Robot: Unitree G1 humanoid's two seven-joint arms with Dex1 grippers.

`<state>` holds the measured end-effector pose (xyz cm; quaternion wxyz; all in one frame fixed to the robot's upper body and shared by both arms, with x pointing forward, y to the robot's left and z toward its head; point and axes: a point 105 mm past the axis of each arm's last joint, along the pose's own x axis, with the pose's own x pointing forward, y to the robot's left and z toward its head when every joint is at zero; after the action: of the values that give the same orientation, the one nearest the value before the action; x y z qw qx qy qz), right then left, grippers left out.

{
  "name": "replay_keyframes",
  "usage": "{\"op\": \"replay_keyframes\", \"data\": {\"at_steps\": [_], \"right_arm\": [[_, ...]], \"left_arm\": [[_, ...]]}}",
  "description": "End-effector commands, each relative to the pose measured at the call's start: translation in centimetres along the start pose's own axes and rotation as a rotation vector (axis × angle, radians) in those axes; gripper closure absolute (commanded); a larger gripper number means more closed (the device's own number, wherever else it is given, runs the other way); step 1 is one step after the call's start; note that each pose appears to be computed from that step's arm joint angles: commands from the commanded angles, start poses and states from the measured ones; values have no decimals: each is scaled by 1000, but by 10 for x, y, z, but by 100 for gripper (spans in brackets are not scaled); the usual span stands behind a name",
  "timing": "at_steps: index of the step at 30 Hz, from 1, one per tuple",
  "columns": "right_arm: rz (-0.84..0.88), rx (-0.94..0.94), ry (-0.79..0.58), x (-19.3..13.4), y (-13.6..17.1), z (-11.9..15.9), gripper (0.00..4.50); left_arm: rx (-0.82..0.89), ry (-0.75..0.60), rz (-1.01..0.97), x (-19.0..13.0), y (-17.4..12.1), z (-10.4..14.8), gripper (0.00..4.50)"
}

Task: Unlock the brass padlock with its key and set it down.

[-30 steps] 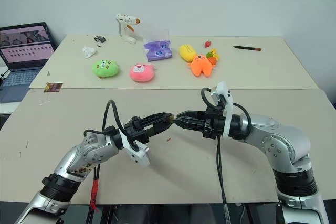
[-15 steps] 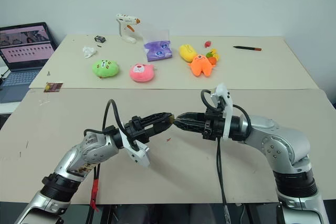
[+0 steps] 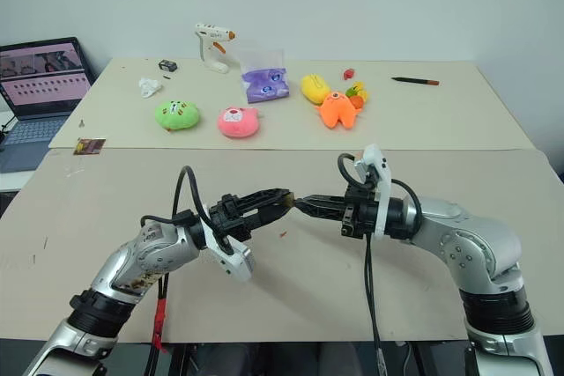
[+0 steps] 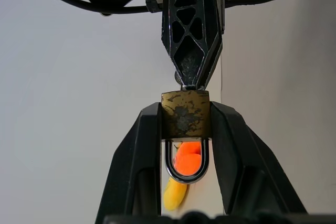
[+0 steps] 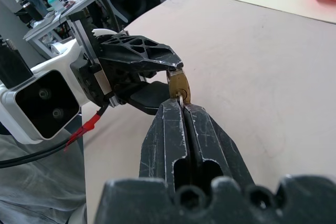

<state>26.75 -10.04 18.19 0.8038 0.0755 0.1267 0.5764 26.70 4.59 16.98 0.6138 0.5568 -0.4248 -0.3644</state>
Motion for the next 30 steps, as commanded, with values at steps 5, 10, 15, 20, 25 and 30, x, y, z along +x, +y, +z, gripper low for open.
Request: {"op": "replay_keyframes", "data": {"at_steps": [5,10,15,20,25,30], "right_arm": [[98,123,-102,12,20,26,447],[127,304,-131,22,26,28,447],[55,253,-80,24,22,24,447],[104,15,-64,23,42,25,447],[140,-17,15,18,46,9,387],[106,-23,58,8,33,0,231]], "left_arm": [[316,-68,121,1,25,6,367],[440,-109,195,1,40,12,367],[316,-53,179,2,27,1,367],[-71,51,39,-3,-7,-11,367],[-219,73,-14,-12,-22,-7,367],[-234,67,-35,-15,-25,-10,367]]}}
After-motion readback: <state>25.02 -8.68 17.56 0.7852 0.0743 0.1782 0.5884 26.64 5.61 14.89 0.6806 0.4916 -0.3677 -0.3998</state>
